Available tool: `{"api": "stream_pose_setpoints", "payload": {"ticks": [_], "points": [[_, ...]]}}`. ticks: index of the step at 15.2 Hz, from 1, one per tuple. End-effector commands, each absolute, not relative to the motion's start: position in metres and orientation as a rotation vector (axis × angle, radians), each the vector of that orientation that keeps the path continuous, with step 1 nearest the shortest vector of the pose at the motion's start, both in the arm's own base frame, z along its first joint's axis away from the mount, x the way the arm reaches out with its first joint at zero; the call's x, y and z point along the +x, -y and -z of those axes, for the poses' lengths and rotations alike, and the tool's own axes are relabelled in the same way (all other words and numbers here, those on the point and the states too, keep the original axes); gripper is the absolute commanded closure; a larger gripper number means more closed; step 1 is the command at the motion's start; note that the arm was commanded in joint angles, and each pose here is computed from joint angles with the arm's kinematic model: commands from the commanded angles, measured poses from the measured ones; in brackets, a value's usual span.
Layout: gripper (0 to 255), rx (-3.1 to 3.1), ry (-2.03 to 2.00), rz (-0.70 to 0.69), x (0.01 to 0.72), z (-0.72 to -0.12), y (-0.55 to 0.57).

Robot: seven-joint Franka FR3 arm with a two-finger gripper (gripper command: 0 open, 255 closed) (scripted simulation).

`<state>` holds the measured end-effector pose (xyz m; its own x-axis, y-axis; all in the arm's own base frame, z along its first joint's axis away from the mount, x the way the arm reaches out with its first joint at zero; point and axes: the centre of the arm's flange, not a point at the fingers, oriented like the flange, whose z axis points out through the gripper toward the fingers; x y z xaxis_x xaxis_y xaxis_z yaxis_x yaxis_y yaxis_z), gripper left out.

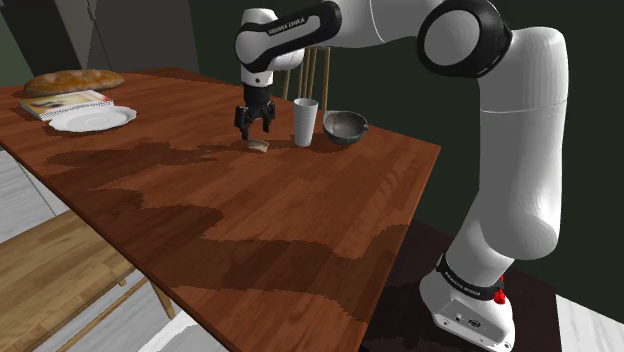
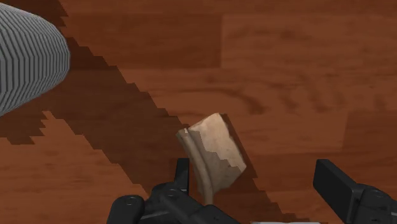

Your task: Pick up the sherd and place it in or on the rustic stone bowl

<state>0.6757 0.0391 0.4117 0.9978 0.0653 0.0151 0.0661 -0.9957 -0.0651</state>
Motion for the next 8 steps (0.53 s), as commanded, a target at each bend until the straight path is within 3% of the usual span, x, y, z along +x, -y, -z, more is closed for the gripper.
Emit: {"api": "stream_pose_setpoints", "payload": {"ticks": [1,8], "points": [[0,-3.073,0.116,0.024,0.700,-0.402,-0.047],[0,-3.073,0.116,0.024,0.701,-0.365,-0.049]]}}
